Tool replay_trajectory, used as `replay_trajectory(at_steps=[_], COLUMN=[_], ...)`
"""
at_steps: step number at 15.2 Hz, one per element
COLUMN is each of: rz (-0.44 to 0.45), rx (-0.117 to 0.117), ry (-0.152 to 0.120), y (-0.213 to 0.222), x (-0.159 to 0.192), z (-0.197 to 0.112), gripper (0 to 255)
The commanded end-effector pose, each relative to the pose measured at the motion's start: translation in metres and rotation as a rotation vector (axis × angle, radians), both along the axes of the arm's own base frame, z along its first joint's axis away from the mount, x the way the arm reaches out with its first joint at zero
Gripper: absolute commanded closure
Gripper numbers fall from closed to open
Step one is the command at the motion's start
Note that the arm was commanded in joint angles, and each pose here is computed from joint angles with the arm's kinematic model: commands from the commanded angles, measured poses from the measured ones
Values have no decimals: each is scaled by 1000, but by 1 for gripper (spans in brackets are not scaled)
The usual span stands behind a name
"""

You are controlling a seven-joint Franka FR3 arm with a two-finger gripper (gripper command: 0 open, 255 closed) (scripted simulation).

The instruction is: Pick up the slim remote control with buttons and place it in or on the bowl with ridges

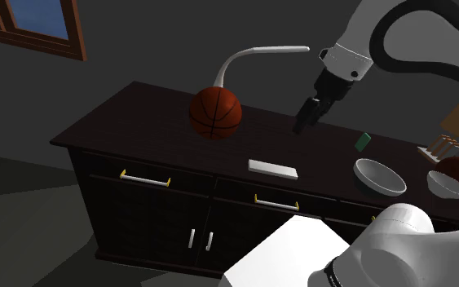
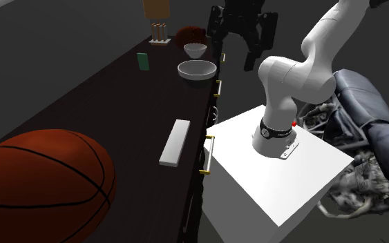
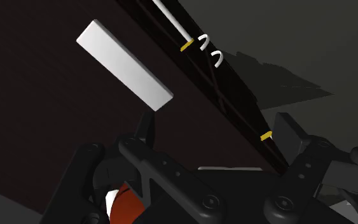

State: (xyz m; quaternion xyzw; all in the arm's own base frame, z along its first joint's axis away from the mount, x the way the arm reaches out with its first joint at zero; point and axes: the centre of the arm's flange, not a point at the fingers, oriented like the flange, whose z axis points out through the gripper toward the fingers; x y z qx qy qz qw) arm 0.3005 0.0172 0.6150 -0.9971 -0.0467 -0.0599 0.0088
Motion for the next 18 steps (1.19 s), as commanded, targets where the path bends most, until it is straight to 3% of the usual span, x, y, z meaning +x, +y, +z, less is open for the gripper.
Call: replay_trajectory(at_steps=[1, 18], rz=[0, 422], rx=[0, -28], ry=[0, 90], y=[0, -96], x=[0, 84], z=[0, -190], gripper=[0, 0])
